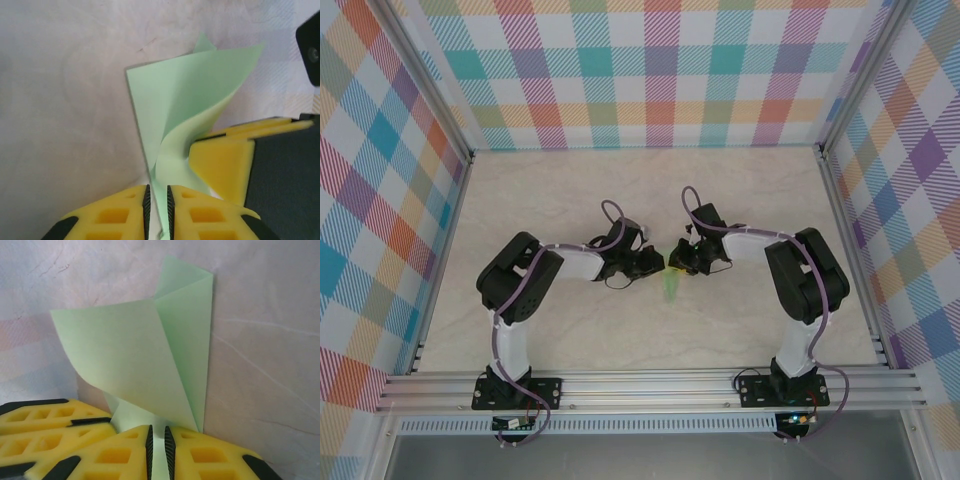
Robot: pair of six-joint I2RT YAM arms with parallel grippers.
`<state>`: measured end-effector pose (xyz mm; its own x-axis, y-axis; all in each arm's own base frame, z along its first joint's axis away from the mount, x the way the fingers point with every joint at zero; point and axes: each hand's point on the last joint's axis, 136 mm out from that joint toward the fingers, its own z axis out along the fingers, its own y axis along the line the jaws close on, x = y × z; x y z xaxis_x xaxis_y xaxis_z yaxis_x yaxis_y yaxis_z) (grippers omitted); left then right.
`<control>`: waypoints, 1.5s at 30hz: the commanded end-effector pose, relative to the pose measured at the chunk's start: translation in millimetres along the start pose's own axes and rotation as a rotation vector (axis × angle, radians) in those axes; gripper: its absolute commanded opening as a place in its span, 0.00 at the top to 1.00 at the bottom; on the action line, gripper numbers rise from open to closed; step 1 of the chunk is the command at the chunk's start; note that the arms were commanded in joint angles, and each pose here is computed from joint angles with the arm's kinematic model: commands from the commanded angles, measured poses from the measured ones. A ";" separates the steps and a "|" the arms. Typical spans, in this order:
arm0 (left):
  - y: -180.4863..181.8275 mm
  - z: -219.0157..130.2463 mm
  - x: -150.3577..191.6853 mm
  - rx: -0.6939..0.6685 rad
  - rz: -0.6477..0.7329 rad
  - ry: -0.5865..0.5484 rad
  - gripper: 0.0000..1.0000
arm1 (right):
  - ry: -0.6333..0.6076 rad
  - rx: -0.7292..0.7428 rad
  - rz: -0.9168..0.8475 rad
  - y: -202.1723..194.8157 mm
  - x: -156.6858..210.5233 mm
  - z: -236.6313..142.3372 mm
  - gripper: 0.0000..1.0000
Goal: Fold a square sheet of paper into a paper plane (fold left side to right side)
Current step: Fold the wing for the fifth time at the center of the table.
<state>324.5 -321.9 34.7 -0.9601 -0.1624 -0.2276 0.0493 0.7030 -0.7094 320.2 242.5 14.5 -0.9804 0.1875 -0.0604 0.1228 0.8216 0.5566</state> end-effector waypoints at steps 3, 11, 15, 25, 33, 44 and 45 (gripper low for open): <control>-11.0 -38.2 -1.9 0.018 0.041 -0.054 0.71 | 0.085 0.152 0.054 -46.1 30.7 10.9 0.82; -63.4 -54.4 39.7 0.228 0.075 0.015 0.78 | 0.085 0.144 0.053 -45.0 30.4 11.7 0.82; -90.4 -47.4 56.5 0.287 0.091 0.053 0.80 | 0.085 0.144 0.052 -44.5 30.3 11.6 0.82; -85.1 -13.7 69.0 0.228 0.099 0.107 0.82 | 0.086 0.143 0.050 -43.8 30.0 11.2 0.82; -64.6 1.6 78.3 0.171 0.076 0.138 0.82 | 0.087 0.143 0.046 -43.7 29.7 11.1 0.82; -51.1 9.5 91.6 0.132 0.066 0.166 0.82 | 0.084 0.143 0.038 -42.4 29.6 9.0 0.82; -50.4 10.4 93.2 0.132 0.067 0.171 0.82 | 0.085 0.146 0.039 -42.8 29.9 8.9 0.82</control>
<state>242.1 -379.9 54.3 -0.9809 0.0024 -0.1945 0.1586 0.5889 -0.7925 320.1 242.4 14.3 -0.9803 0.1870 -0.0642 0.1200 0.8207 0.5586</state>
